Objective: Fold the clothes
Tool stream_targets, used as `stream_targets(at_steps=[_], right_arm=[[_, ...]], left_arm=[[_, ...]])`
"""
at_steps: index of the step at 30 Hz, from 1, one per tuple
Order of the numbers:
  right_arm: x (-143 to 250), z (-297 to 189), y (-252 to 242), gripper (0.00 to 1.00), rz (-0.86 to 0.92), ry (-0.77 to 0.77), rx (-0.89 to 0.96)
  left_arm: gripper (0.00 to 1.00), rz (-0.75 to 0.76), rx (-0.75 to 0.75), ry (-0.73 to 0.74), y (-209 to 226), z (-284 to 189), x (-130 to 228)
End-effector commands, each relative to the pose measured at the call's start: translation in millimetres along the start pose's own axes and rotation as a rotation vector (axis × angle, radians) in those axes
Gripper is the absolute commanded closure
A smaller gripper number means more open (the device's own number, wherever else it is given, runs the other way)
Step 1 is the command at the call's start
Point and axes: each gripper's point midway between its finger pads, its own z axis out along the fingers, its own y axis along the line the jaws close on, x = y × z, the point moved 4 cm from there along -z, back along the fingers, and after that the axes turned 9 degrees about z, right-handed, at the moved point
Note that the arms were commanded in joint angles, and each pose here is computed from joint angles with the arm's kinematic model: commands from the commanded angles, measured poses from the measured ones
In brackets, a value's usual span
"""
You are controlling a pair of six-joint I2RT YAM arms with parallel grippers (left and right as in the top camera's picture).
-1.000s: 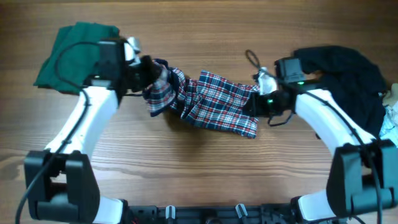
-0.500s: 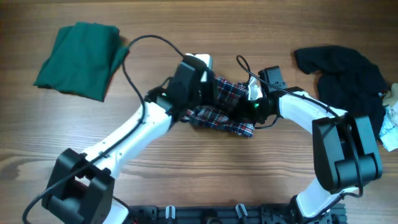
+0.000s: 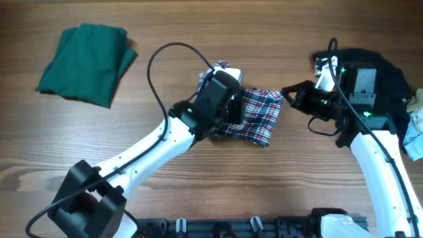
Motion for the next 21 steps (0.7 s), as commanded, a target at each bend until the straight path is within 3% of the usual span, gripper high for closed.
stream_targets(at_steps=[1,3,8,12,16,17,21], right_arm=[[-1,5,-2,0.9,0.001,0.02,0.005],[-1,6,-3,0.89,0.0,0.02,0.005],[-4,6,-1,0.88,-0.011,0.007,-0.003],[-3,15,3,0.88,-0.041,0.021,-0.013],[15,50,41,0.84,-0.17,0.069,-0.085],[21,59,52,0.82,-0.212,0.078,-0.082],[63,110,122,0.51,-0.625,0.123,-0.079]], left_arm=[[0.1,0.028,0.054,-0.04,-24,-10,-8],[0.0,0.021,0.062,-0.035,-29,-10,-6],[0.01,-0.02,0.066,-0.082,-25,-17,-18],[0.01,-0.089,0.051,-0.287,3,-91,-65],[0.01,-0.309,-0.106,-0.513,80,-205,-81],[0.0,-0.355,-0.159,-0.537,99,-225,-76],[0.0,-0.557,-0.391,-0.518,168,-269,-34]])
